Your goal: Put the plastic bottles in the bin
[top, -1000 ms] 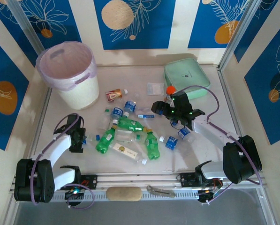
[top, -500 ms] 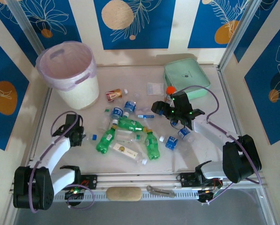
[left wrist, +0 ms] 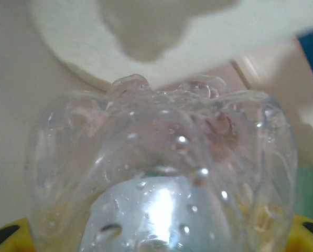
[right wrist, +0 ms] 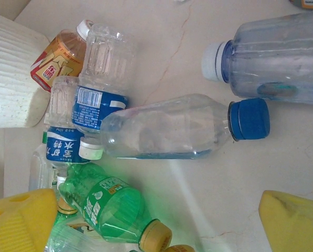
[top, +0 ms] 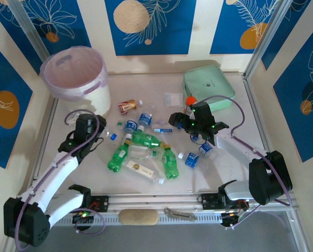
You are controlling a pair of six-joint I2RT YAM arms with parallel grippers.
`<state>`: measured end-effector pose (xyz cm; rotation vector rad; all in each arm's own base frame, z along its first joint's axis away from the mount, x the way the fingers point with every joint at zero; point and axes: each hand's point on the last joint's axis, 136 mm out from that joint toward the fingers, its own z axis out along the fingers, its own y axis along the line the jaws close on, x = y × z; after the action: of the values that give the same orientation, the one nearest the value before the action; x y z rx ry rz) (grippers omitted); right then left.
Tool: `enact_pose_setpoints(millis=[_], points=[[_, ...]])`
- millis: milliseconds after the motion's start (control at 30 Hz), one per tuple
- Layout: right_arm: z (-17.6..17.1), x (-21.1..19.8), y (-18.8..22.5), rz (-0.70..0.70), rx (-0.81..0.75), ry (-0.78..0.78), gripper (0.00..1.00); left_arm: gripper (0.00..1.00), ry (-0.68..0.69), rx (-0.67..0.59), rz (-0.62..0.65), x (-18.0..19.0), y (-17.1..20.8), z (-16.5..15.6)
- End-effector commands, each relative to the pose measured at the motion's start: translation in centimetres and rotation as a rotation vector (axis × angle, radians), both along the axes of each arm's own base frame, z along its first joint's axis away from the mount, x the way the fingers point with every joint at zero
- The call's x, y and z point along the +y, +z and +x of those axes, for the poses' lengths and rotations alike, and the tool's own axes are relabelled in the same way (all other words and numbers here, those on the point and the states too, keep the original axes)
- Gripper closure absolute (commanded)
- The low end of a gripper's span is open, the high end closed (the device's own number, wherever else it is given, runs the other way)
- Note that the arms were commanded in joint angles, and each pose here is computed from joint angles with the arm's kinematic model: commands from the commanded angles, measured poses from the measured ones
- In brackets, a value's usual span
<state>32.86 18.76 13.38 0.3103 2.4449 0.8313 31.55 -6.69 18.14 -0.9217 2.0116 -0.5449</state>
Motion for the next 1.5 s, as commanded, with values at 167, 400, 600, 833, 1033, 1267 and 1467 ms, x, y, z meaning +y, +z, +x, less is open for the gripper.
enact_pose_setpoints(millis=[167,400,600,833,1033,1267,1467], points=[[0.1,0.5,1.1,0.024,-0.011,0.003,0.01,0.72,-0.409,-0.235,0.191,-9.9,9.3,3.7],[-0.4,0.0,1.2,0.015,-0.018,-0.009,0.01,0.69,-0.61,-0.404,0.452,-12.7,18.9,6.2],[-0.9,-0.9,1.6,-0.002,-0.036,-0.039,0.01,0.68,-0.661,-0.507,0.62,-12.3,26.7,7.7],[-1.7,-2.0,1.7,-0.013,-0.045,-0.07,0.01,0.68,-0.52,-0.56,0.704,-6.2,32.0,10.3],[-2.4,-3.1,2.2,-0.035,-0.066,-0.091,0.01,0.68,-0.317,-0.48,0.788,1.8,32.3,13.5],[-2.6,-3.5,2.2,-0.025,-0.056,-0.105,0.01,0.68,-0.197,-0.366,0.783,7.1,28.6,17.7],[-2.8,-4.0,2.6,-0.034,-0.064,-0.119,0.01,0.68,-0.12,-0.226,0.738,11.7,23.8,20.7]])
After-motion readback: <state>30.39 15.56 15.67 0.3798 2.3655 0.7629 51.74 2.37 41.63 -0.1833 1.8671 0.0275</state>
